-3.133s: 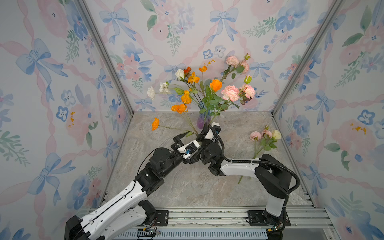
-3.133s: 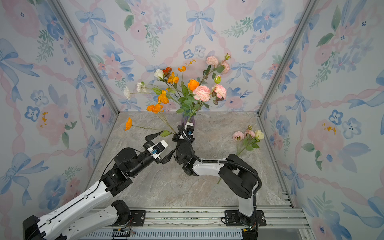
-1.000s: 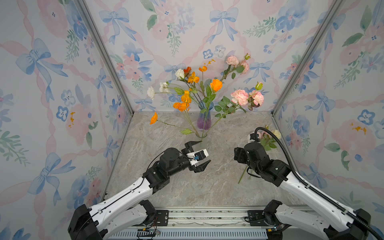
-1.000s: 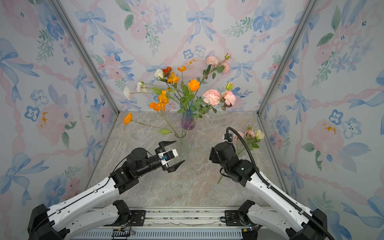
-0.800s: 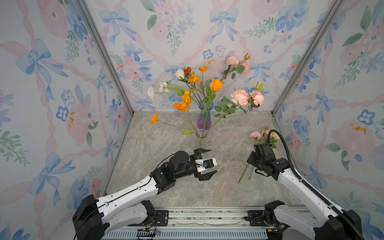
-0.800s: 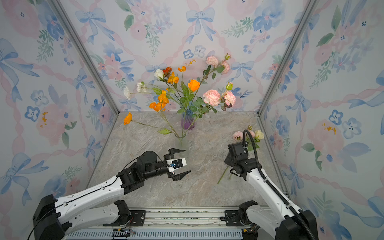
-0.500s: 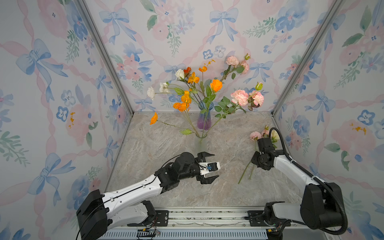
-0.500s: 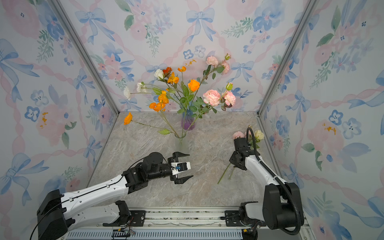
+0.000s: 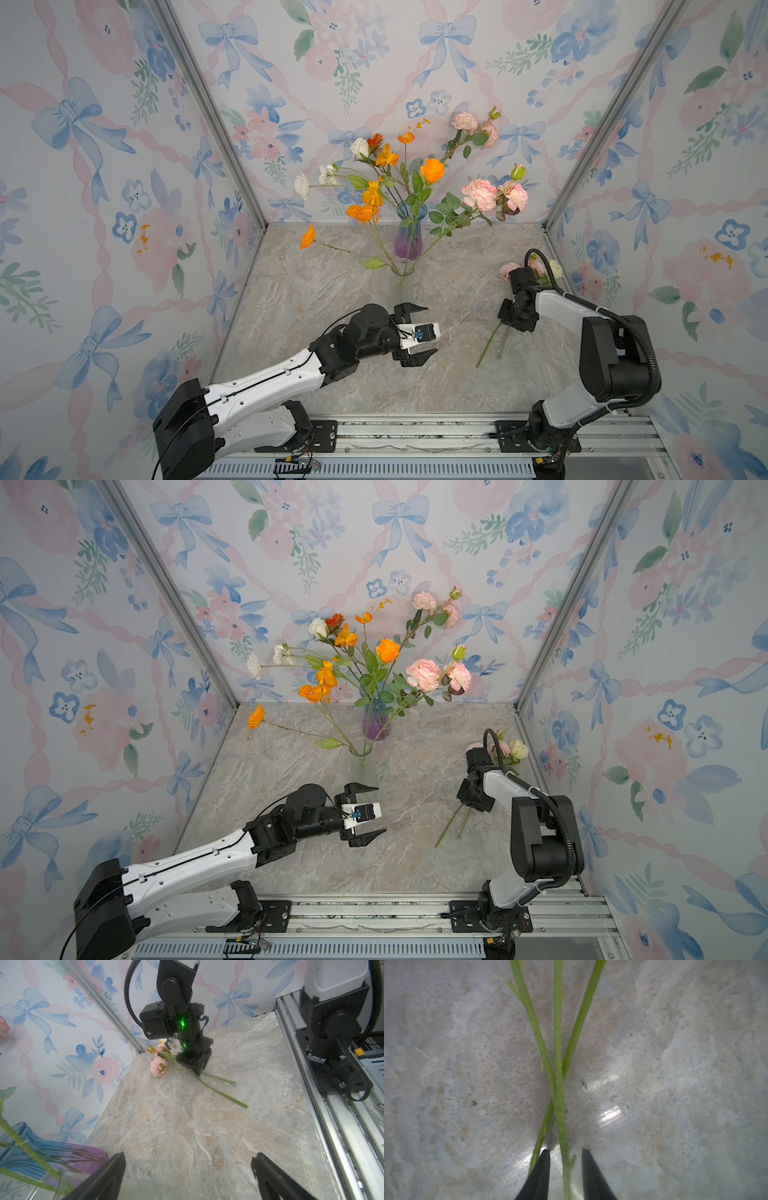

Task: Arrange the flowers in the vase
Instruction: 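Close the right gripper on the last pink and cream rose stems and lift, then lift two pink roses with the right gripper and carry them over the glass cylinder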

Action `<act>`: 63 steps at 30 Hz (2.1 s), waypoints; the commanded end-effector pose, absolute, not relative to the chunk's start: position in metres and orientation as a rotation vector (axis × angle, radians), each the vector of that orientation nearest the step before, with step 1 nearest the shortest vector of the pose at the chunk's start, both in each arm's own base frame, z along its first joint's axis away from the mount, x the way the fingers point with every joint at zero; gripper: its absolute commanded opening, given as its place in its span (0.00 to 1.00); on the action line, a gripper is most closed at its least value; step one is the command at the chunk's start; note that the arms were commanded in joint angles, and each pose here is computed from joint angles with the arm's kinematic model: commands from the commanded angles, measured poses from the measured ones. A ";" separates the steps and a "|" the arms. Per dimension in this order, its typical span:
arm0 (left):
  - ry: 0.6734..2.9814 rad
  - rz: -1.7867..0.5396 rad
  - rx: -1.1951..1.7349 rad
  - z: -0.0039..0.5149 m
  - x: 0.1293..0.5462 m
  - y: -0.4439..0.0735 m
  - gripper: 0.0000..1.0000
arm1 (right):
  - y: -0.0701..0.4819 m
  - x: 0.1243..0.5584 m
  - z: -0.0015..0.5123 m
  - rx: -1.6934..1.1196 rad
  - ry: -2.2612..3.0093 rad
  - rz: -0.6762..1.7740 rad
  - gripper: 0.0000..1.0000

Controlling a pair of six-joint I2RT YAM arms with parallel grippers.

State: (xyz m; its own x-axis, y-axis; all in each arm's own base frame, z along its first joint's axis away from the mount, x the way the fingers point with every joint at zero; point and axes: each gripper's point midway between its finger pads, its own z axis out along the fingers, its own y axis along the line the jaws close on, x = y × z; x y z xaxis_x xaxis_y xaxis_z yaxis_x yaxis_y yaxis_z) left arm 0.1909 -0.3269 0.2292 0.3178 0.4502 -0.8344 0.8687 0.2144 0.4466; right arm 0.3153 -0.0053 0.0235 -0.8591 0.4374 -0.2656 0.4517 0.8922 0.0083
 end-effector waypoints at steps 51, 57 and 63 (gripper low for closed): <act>1.236 -0.270 1.220 0.296 0.220 -0.279 0.98 | 0.009 0.301 0.289 0.524 1.953 0.239 0.07; 1.232 -0.266 1.148 0.315 0.229 -0.262 0.98 | 0.028 0.277 0.382 0.365 1.673 0.188 0.06; 1.221 -0.253 1.124 0.322 0.230 -0.256 0.98 | 0.062 0.261 0.439 0.199 1.484 0.250 0.05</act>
